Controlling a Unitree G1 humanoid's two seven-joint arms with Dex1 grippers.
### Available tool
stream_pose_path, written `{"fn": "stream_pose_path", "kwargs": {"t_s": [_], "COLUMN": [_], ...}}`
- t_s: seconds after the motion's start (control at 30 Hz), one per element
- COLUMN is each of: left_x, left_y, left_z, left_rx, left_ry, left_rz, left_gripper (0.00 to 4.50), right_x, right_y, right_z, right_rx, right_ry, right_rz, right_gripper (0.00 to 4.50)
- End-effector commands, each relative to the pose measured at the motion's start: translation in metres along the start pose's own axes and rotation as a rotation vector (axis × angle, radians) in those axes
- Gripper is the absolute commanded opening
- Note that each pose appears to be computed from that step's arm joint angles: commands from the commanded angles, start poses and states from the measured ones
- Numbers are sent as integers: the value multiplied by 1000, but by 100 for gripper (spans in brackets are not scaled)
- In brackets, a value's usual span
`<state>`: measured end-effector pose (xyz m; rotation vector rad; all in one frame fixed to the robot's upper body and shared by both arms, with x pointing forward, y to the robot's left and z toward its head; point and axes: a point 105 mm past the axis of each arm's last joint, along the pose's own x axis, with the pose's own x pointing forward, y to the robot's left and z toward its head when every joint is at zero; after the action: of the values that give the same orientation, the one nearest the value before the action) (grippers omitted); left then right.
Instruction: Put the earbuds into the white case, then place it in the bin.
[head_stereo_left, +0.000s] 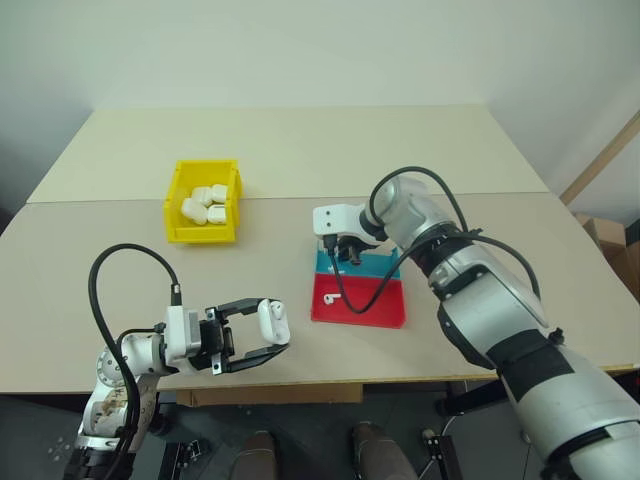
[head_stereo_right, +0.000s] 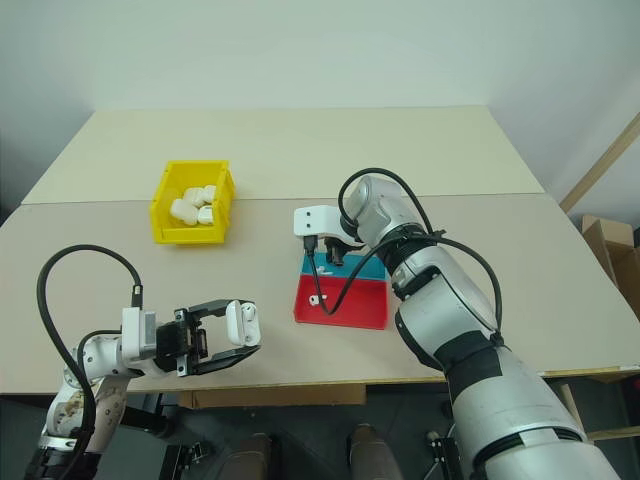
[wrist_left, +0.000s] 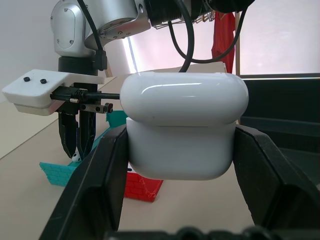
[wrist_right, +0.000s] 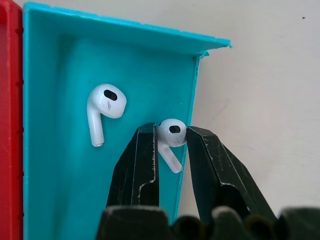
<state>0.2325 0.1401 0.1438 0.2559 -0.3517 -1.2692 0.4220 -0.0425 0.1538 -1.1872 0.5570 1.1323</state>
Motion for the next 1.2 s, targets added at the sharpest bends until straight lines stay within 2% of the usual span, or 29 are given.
{"fn": "stream_pose_path", "kwargs": {"t_s": [0.03,0.17,0.27,0.37,0.5,0.6,0.77,0.93,1.13,1.2], "left_x": [6,14,23,31,41,53,67,76,82,82], "left_y": [4,10,14,17,22,28,34,34,34,33], "left_z": [13,23,32,36,40,46,50,51,53,54], "left_rx": [47,44,36,30,36,35,38,23,23,24], "left_ry": [-44,-100,-152,-174,-212,-253,-285,-315,-335,-338], "left_rz": [-9,-3,-4,-24,-57,-68,-88,-130,-143,-143], "left_gripper": [280,280,280,280,280,280,280,280,280,280], "right_x": [-19,-51,-95,-139,-192,-217,-234,-240,-220,-207], "right_y": [-14,-31,-40,-36,-10,29,85,110,120,127], "right_z": [13,20,28,27,21,20,28,42,57,59], "right_rx": [-28,25,90,163,201,177,165,254,397,436], "right_ry": [-54,-158,-338,-514,-774,-947,-1162,-1395,-1437,-1389], "right_rz": [-62,-168,-288,-386,-502,-510,-409,-234,-86,-30], "right_gripper": [66,66,66,66,66,66,66,66,66,66]}}
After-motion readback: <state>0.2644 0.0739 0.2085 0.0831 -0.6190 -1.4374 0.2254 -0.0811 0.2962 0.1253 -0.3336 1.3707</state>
